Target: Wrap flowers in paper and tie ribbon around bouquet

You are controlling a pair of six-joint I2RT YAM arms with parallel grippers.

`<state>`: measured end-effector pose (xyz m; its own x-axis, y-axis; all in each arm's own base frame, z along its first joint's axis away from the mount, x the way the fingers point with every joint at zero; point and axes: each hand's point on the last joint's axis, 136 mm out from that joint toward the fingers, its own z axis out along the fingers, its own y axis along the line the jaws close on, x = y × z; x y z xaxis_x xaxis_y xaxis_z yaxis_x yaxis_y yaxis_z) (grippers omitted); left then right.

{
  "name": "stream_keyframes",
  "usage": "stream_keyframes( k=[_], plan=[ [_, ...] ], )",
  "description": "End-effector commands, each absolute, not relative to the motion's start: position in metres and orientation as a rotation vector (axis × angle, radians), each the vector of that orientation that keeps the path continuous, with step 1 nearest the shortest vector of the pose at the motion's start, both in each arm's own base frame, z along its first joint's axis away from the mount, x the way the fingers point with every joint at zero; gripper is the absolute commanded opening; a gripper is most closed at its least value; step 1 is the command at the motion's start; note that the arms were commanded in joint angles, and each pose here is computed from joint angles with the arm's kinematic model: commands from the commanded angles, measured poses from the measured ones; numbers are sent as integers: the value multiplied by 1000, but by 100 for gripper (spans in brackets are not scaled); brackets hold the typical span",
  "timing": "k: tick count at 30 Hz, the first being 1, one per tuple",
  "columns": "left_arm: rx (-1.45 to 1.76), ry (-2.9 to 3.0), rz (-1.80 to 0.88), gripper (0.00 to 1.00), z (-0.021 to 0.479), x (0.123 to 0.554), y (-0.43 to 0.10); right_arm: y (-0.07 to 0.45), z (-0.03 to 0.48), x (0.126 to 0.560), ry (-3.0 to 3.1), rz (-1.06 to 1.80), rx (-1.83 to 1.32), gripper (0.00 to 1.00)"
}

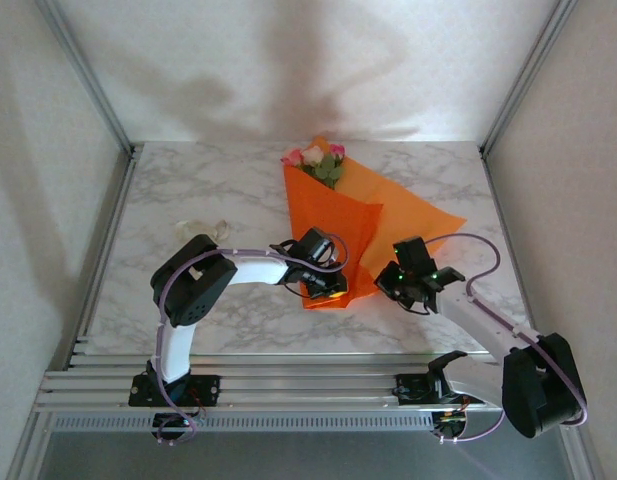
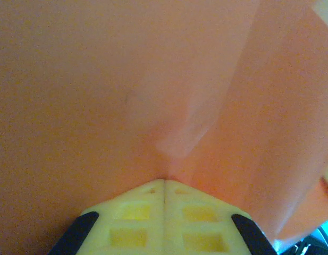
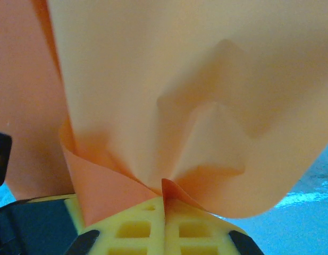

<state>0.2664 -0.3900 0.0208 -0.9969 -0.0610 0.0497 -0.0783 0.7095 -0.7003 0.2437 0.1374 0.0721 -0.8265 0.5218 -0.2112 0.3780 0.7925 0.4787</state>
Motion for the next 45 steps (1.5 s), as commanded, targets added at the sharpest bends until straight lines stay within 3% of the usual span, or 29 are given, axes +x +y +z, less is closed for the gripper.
stream_keyframes(
  k=[1,13,21,28,33,37,45],
  plan=[
    [231,-2976,997,0,-16,272,-360,149,89,252,2647,561,509,0],
    [261,-3035,1041,0,-10,276,-355,211,128,269,2577,593,106,0],
    [299,-3138,1169,0,42,290,-348,223,123,268,2595,577,26,0],
    [419,-3182,1222,17,86,293,-320,228,123,270,2596,583,-2,0],
    [544,-3144,1136,10,63,287,-285,232,125,272,2596,582,-23,0],
    [537,-3041,1188,0,35,287,-292,241,125,272,2596,582,-80,0],
    [547,-3053,1195,0,25,294,-297,275,105,268,2653,591,-258,0]
  ],
)
